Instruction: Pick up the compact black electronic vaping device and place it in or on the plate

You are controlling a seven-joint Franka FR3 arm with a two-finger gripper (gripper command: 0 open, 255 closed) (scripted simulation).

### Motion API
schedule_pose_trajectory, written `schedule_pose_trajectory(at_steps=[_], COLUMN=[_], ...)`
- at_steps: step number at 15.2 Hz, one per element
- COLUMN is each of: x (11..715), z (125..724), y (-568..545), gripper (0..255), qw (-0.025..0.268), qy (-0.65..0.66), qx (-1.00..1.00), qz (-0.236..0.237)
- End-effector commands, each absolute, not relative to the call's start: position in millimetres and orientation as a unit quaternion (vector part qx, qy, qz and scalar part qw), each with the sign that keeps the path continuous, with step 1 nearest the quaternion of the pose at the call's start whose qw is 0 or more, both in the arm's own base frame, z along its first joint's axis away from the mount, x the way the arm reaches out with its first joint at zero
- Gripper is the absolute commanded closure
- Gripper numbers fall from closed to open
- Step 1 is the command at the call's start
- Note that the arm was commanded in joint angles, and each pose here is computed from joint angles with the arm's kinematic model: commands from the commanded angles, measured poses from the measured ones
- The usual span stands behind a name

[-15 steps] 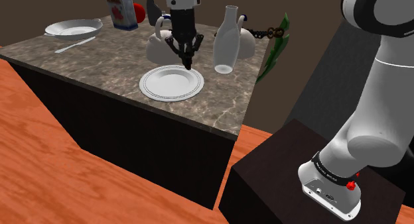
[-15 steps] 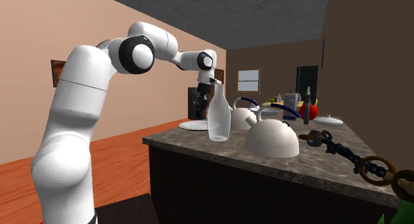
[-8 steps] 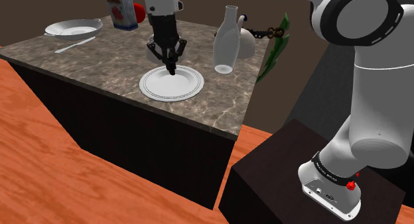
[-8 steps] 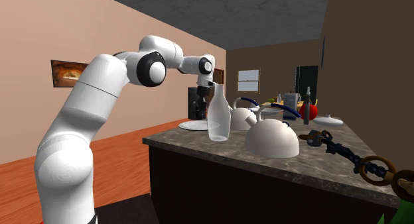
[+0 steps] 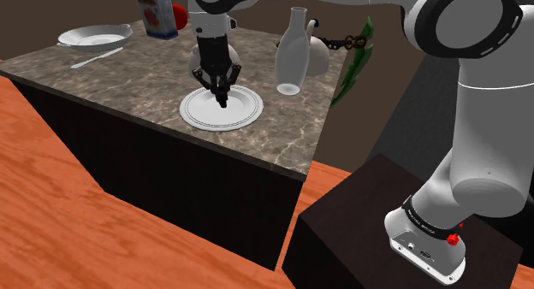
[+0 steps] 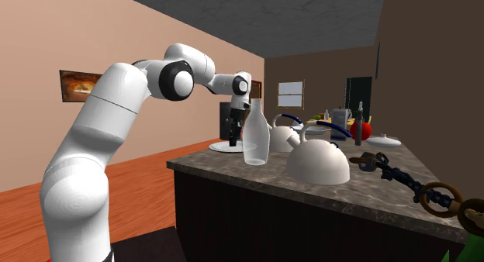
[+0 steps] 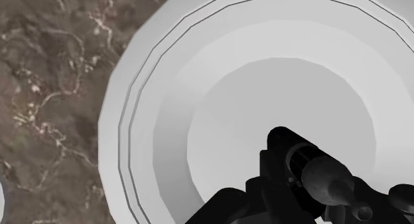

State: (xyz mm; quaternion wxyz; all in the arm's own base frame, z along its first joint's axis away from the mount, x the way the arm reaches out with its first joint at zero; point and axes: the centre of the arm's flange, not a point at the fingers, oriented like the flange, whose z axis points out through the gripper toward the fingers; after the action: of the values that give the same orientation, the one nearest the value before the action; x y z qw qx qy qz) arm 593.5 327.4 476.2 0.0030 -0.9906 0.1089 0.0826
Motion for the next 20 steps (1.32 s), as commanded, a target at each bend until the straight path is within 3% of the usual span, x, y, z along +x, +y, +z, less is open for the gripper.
schedule_pose_trajectory(at_steps=[1, 6, 7, 12, 16, 20], x=[594, 594, 594, 594, 602, 602], z=[475, 475, 475, 475, 524, 524], y=[327, 327, 327, 327, 326, 326], gripper=[255, 255, 0, 0, 0, 0], qw=[0.003, 0.003, 0.003, 0.003, 0.003, 0.003], qy=[0.109, 0.109, 0.109, 0.109, 0.109, 0.109], qx=[-0.991, -0.991, -0.991, -0.991, -0.991, -0.991], qz=[0.082, 0.082, 0.082, 0.082, 0.082, 0.082])
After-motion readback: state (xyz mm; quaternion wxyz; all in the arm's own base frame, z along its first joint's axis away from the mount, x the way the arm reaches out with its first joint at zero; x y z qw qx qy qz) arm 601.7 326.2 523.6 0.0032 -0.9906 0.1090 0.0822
